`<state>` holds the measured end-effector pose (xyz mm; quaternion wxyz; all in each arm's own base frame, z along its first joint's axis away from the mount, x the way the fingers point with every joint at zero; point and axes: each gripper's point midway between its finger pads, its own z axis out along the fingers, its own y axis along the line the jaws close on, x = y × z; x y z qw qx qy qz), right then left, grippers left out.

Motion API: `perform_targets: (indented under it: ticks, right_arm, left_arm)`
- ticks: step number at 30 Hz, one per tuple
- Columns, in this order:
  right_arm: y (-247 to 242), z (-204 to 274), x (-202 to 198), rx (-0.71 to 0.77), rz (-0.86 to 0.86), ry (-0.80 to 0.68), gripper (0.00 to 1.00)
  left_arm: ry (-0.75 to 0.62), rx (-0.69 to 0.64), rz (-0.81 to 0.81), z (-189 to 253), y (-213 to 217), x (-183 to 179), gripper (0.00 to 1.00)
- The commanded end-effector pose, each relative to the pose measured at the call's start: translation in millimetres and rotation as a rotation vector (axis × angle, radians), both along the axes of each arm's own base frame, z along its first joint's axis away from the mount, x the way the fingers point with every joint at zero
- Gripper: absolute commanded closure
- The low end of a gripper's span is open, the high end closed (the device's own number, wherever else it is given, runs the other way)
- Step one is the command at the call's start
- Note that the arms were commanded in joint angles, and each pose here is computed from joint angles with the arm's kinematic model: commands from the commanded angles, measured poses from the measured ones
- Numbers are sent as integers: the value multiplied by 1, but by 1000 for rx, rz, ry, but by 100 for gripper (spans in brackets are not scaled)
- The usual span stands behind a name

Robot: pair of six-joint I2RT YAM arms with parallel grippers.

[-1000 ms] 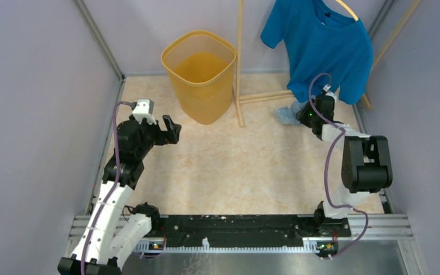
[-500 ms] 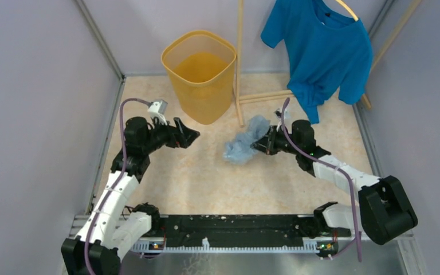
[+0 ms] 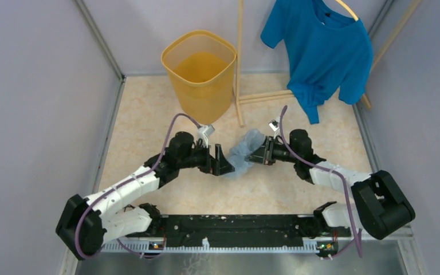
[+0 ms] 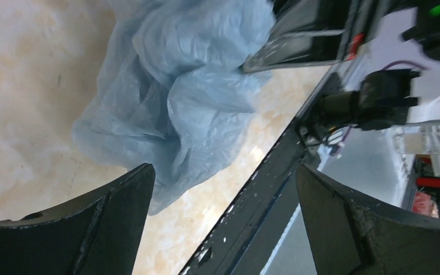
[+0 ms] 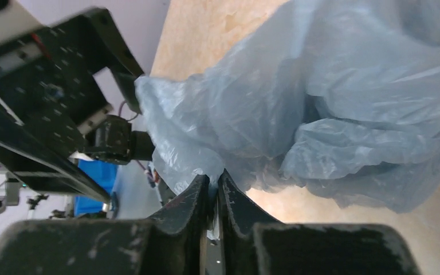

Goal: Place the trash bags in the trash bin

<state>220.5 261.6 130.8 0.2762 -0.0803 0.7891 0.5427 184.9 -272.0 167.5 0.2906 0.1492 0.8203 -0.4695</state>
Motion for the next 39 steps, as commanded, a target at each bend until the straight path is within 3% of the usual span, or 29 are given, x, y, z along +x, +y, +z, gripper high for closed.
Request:
perform_targets:
  ticks: [1, 4, 9, 13, 19, 22, 28, 32, 35, 39]
  right_arm:
    - [16, 15, -7, 88, 39, -2, 85]
    - [21, 5, -17, 67, 70, 28, 75]
    - [12, -3, -20, -31, 58, 15, 48]
    - [-15, 7, 3, -212, -93, -80, 35]
    - [-76, 43, 43, -361, -357, -223, 26]
    - [-88, 48, 60, -427, -392, -242, 25]
    - [-57, 24, 75, -495, -224, -221, 26]
    - [-24, -12, 60, -517, -107, -151, 30]
    - [-9, -27, 43, -439, -54, -97, 39]
    - [-19, -29, 40, -450, -106, -94, 66]
  left_arm:
    - [-36, 157, 80, -25, -4, 9, 1]
    - [-45, 255, 104, -39, -8, 16, 1]
    - [38, 346, 109, -70, -14, 23, 5]
    - [43, 407, 166, -85, -5, 31, 22]
    - [35, 422, 186, -85, -1, 33, 53]
    - [35, 412, 188, -83, -2, 33, 63]
    - [43, 401, 181, -80, -2, 30, 74]
    - [38, 392, 192, -76, -1, 30, 84]
    - [9, 375, 221, -63, 3, 33, 95]
    - [-85, 368, 348, -34, 25, 46, 100]
